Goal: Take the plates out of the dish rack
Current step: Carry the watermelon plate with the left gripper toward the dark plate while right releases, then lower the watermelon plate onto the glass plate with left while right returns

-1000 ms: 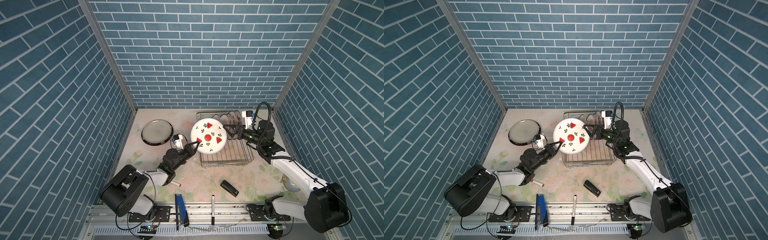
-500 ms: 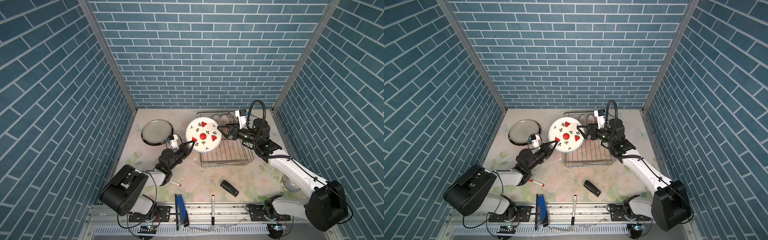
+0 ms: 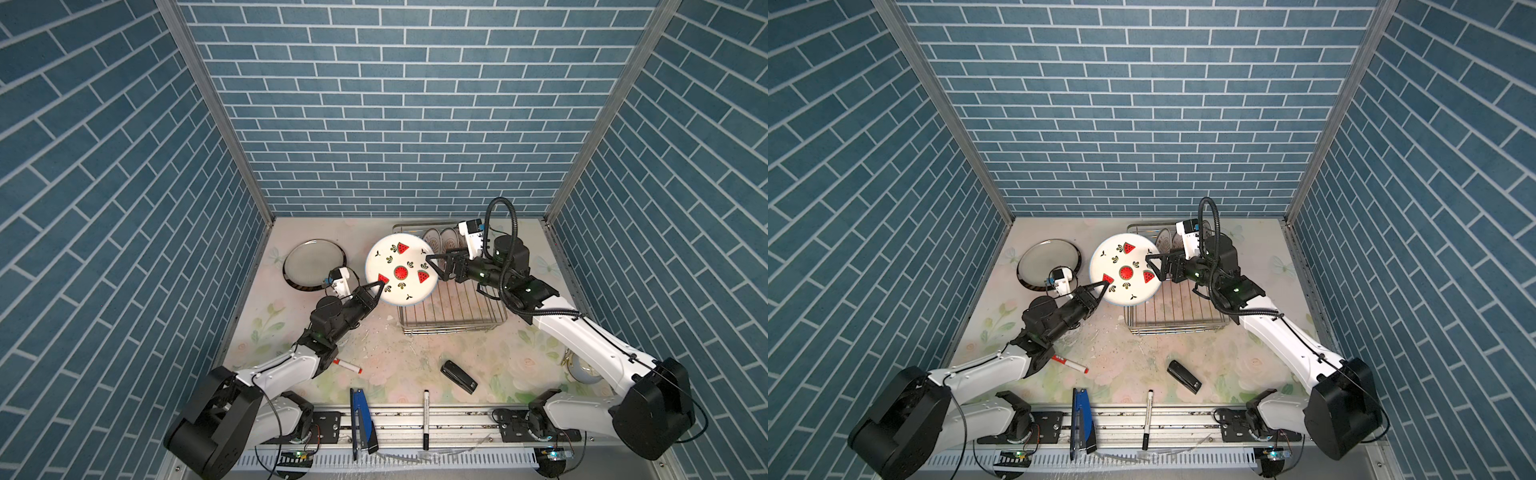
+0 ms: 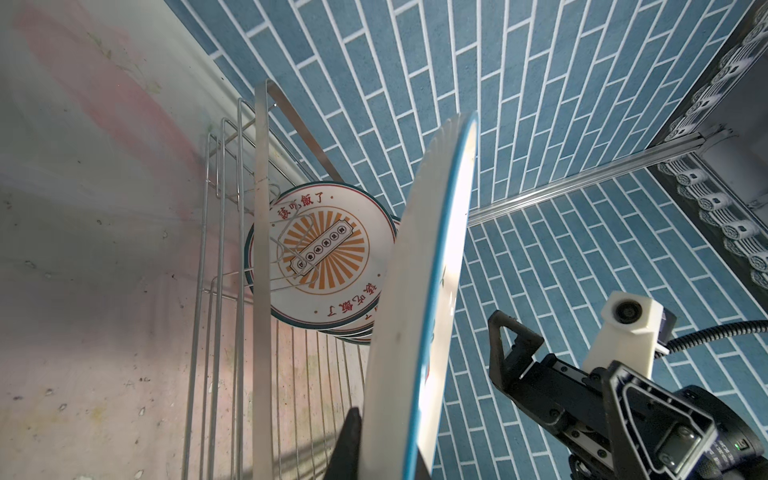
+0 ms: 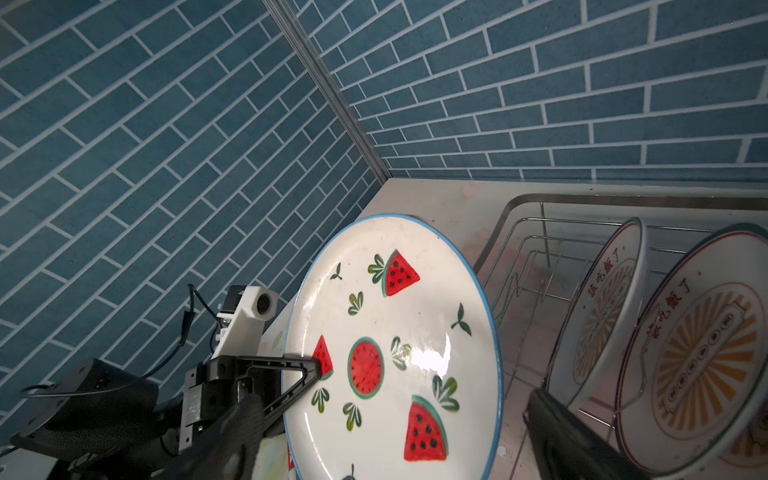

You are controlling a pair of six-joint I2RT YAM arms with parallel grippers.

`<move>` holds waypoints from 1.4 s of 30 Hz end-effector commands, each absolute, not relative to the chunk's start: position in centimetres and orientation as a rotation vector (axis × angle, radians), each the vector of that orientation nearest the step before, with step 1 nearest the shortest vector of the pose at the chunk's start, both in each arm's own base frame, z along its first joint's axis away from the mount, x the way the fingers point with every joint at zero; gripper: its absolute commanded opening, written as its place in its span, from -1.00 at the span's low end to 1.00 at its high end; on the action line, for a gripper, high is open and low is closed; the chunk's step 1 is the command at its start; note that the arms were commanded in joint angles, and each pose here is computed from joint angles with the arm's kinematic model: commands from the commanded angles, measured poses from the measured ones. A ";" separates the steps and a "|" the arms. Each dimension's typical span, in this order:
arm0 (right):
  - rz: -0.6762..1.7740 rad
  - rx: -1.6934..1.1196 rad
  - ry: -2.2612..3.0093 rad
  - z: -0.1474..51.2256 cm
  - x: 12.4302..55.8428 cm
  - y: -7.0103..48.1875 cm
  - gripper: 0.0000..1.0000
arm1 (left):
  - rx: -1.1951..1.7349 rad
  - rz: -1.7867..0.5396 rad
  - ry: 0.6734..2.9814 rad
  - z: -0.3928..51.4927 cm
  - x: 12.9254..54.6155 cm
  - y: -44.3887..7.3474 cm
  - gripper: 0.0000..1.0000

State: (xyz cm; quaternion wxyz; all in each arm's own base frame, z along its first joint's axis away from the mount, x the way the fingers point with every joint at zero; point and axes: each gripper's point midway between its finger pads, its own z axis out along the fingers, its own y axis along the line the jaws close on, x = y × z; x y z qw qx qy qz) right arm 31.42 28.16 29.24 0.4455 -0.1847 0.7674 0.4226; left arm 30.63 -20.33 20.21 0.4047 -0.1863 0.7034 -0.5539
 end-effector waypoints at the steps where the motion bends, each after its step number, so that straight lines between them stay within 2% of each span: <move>1: 0.986 -0.488 1.867 30.8 31.8 28.4 0.98 | -0.437 -1.382 1.623 25.0 31.1 -18.6 -1.00; 7: 0.963 -0.557 1.873 30.3 31.4 30.3 0.98 | -0.495 -1.348 1.563 26.5 30.9 -14.8 -1.00; 22: 0.936 -0.693 1.930 28.1 32.1 37.0 0.98 | -0.698 -1.215 1.495 25.4 31.2 -7.4 -1.00; 29: 0.945 -0.746 1.990 26.0 33.0 41.4 0.98 | -0.829 -1.104 1.473 23.8 31.9 -3.1 -1.00; 36: 0.887 -0.747 2.012 24.8 35.3 44.2 0.98 | -0.920 -0.973 1.473 22.1 32.6 -0.3 -1.00; 42: 0.883 -0.753 2.032 23.6 37.0 46.3 0.98 | -0.961 -0.951 1.470 20.5 33.7 1.0 -1.00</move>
